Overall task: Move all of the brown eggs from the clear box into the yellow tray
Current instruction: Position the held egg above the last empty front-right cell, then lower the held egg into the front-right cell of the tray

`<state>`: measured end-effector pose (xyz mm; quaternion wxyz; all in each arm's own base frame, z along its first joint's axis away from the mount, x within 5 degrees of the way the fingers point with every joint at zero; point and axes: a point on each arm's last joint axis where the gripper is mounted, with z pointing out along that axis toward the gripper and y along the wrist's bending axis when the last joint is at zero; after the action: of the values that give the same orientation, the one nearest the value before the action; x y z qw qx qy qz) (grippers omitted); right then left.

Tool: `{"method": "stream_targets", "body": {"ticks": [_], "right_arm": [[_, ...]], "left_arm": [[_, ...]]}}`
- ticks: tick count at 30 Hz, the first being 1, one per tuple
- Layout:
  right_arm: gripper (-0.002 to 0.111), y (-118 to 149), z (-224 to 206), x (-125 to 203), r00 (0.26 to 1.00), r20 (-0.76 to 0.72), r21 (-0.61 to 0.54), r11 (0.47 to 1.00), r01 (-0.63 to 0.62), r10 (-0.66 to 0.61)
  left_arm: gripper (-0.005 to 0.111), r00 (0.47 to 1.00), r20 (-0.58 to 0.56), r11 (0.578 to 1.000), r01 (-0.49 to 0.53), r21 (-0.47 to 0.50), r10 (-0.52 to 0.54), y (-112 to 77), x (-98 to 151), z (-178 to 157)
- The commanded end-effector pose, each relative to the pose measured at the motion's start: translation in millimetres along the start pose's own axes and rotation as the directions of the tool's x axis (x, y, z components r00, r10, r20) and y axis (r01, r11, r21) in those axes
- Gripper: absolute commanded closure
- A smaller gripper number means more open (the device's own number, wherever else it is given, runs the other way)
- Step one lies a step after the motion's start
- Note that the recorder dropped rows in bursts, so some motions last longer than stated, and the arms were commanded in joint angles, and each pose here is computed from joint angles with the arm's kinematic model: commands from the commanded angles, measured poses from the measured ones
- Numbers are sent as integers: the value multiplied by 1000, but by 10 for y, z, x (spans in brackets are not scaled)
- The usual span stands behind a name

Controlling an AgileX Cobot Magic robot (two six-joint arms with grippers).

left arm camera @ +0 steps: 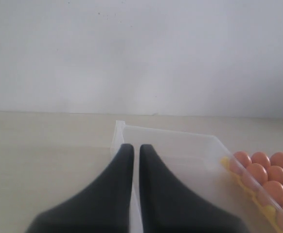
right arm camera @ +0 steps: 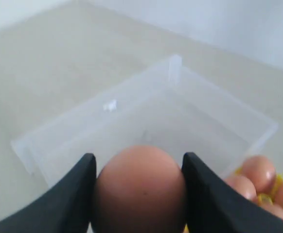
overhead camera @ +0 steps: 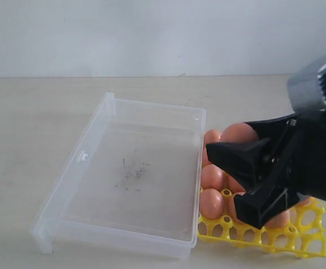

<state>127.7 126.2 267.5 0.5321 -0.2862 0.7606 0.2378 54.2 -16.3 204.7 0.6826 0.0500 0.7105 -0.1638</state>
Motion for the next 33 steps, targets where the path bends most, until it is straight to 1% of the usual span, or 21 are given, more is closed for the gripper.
{"method": "stream_targets", "body": {"ticks": [1, 2, 3, 5, 6, 7, 9, 11, 12, 13, 14, 21, 24, 29, 31, 33], "right_arm": [[109, -42, -31, 150, 980, 200, 21, 1000, -14, 10], [109, -81, -44, 209, 975, 221, 58, 998, -22, 9], [109, -150, -67, 276, 967, 251, 117, 990, -76, 45], [109, -304, -141, 414, 940, 323, 241, 951, -193, 109], [109, -375, -193, 500, 923, 362, 296, 923, -244, 128], [109, -427, -246, 589, 913, 388, 337, 903, -268, 126], [109, -478, -327, 752, 912, 398, 386, 884, -265, 100], [109, -490, -344, 773, 911, 403, 397, 879, -264, 92], [109, -495, -326, 834, 937, 335, 418, 875, -245, 102], [109, -485, -317, 847, 950, 304, 422, 883, -207, 77], [109, -469, -307, 855, 956, 287, 411, 892, -188, 69], [109, -436, -272, 929, 979, 191, 391, 910, -139, 68], [109, -462, -258, 960, 983, 167, 421, 896, -142, 77], [109, -511, -199, 1019, 991, 117, 481, 870, -108, 59], [109, -519, -156, 1066, 996, 74, 494, 865, -82, 53], [109, -529, -116, 1115, 997, 43, 506, 859, -83, 70]], "left_arm": [[103, 1000, 4, 1000, 10, 10, -10, -5, 3, -1], [103, 1000, 4, 1000, 10, 10, -10, -5, 3, -1], [103, 1000, 4, 1000, 10, 10, -10, -5, 3, -1], [103, 1000, 1, 1000, 10, 9, -10, -4, 6, -1], [103, 1000, 1, 1000, 10, 9, -10, -4, 6, -1], [103, 1000, 1, 1000, 10, 9, -10, -4, 6, -1], [103, 1000, 1, 1000, 10, 9, -10, -4, 6, -1], [103, 1000, 1, 1000, 10, 9, -10, -4, 6, -1], [103, 1000, 1, 1000, 10, 9, -10, -4, 6, -1], [103, 1000, 1, 1000, 10, 9, -10, -4, 6, -1], [103, 1000, 1, 1000, 10, 9, -10, -4, 6, -1], [103, 1000, 1, 1000, 10, 9, -10, -4, 6, -1], [103, 1000, 1, 1000, 10, 9, -10, -4, 6, -1], [103, 1000, 3, 1000, 10, 10, -10, -5, 4, -1], [103, 1000, 3, 1000, 10, 10, -10, -5, 4, -1], [103, 1000, 3, 1000, 10, 10, -10, -5, 4, -1]]}}
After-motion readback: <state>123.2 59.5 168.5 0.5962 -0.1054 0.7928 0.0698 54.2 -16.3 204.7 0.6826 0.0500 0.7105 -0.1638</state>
